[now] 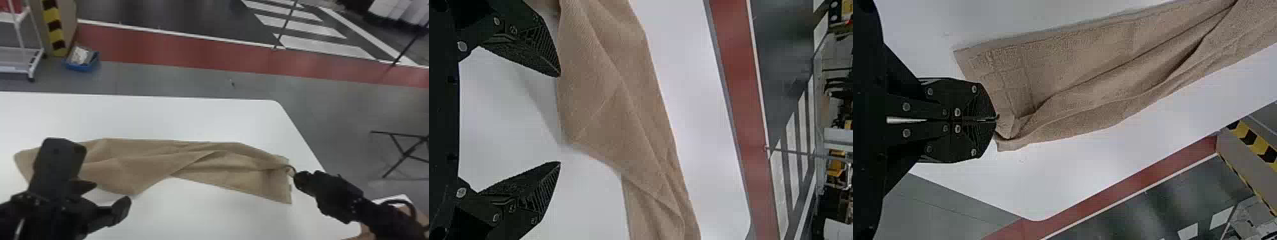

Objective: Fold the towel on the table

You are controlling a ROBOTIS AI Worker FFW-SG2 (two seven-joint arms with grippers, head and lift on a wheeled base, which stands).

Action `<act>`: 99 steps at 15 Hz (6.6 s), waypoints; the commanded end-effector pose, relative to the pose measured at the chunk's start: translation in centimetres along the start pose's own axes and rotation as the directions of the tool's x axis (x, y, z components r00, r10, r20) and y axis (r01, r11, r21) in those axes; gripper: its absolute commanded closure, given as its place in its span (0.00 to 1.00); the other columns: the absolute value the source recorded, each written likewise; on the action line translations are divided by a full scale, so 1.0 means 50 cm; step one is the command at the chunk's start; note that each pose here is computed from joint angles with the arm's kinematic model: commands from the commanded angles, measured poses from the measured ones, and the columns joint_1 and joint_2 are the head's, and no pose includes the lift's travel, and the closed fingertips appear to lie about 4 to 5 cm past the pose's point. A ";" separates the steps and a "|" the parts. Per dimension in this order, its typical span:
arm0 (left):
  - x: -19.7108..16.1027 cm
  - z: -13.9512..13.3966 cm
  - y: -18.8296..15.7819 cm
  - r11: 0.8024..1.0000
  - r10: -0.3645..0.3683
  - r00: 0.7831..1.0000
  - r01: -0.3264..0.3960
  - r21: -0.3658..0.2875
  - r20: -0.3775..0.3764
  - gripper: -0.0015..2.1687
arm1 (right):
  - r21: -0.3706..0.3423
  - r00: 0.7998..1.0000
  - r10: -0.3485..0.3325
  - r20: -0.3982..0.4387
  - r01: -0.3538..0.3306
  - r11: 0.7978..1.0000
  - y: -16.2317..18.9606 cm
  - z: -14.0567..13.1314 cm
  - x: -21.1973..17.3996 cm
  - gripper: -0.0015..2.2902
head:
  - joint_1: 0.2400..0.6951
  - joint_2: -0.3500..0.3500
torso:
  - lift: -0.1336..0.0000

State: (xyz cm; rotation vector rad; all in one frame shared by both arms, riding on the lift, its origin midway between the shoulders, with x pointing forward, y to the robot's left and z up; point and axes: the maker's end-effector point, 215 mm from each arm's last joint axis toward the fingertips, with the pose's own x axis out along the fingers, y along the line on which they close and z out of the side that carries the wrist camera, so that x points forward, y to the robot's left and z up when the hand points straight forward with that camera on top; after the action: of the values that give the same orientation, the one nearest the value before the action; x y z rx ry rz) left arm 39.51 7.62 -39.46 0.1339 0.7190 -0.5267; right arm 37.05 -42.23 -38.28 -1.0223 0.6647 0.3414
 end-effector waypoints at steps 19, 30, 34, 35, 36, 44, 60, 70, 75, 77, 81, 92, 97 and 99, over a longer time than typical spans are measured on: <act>0.177 0.025 -0.090 0.962 0.009 0.999 -0.018 0.273 0.033 0.21 | -0.002 1.000 0.011 -0.006 -0.011 1.000 0.015 -0.003 -0.010 0.85 | 1.00 0.00 | 0.07; 0.169 -0.014 -0.058 0.974 -0.025 0.999 0.029 0.223 -0.020 0.63 | 0.003 1.000 0.010 -0.007 -0.010 1.000 0.014 -0.006 -0.011 0.85 | 1.00 0.00 | 0.07; 0.146 0.016 -0.065 0.972 -0.025 0.999 0.015 0.235 0.040 0.20 | 0.006 1.000 0.009 -0.010 -0.009 1.000 0.013 -0.009 -0.011 0.85 | 1.00 0.00 | 0.07; 0.146 0.016 -0.065 0.972 -0.025 0.999 0.015 0.235 0.040 0.20 | 0.007 1.000 0.011 -0.011 -0.011 1.000 0.016 -0.011 -0.012 0.85 | 1.00 0.00 | 0.07; 0.145 0.016 -0.065 0.972 -0.026 0.999 0.016 0.235 0.039 0.20 | 0.007 1.000 0.012 -0.012 -0.012 1.000 0.017 -0.013 -0.014 0.85 | 1.00 0.00 | 0.07; 0.174 -0.015 -0.050 0.969 -0.010 1.000 0.011 0.246 -0.006 0.22 | 0.017 1.000 0.010 -0.008 -0.010 1.000 0.016 -0.017 -0.017 0.85 | 1.00 0.00 | 0.07; -0.121 0.183 0.066 0.994 0.047 0.967 -0.070 0.082 0.251 0.61 | 0.208 0.899 -0.159 0.408 0.078 0.975 -0.163 0.173 -0.244 0.85 | 1.00 0.00 | 0.07; -0.183 0.252 0.227 0.984 0.161 0.930 -0.175 0.014 0.331 0.60 | 0.243 0.796 -0.120 0.593 -0.035 0.969 -0.175 0.229 -0.412 0.85 | 1.00 0.07 | 0.07; -0.108 0.322 0.165 0.993 0.080 0.941 -0.105 0.061 0.329 0.60 | 0.437 0.803 -0.282 0.524 0.031 0.899 -0.279 0.169 -0.430 0.85 | 0.95 0.09 | 0.07; 0.017 0.270 0.125 0.992 0.046 0.977 -0.069 0.104 0.209 0.52 | 0.445 0.834 -0.263 0.484 0.023 0.895 -0.267 0.136 -0.392 0.85 | 0.88 0.00 | 0.07; 0.187 0.155 0.013 0.970 0.018 0.998 -0.031 0.239 0.057 0.03 | 0.404 0.916 -0.204 0.345 0.051 0.914 -0.228 0.041 -0.277 0.85 | 1.00 0.00 | 0.07; 0.051 0.026 -0.003 0.986 0.084 0.994 -0.094 0.135 0.074 0.11 | 0.418 0.944 -0.133 0.303 -0.006 0.908 -0.165 -0.018 -0.192 0.85 | 1.00 0.00 | 0.07; 0.102 -0.018 -0.101 0.976 0.055 0.998 -0.057 0.211 0.017 0.13 | 0.391 0.946 -0.112 0.303 -0.017 0.920 -0.147 -0.015 -0.195 0.85 | 1.00 0.00 | 0.07; 0.134 -0.029 -0.104 0.966 0.080 0.997 -0.077 0.245 -0.003 0.15 | 0.389 0.947 -0.110 0.301 -0.017 0.921 -0.144 -0.017 -0.197 0.85 | 1.00 0.00 | 0.07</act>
State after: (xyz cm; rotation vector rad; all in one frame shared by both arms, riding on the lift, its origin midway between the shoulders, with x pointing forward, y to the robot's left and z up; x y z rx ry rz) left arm 40.04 1.64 -43.66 0.3695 0.6476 -0.5288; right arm 33.46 -46.13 -27.27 -0.5830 0.3895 0.3077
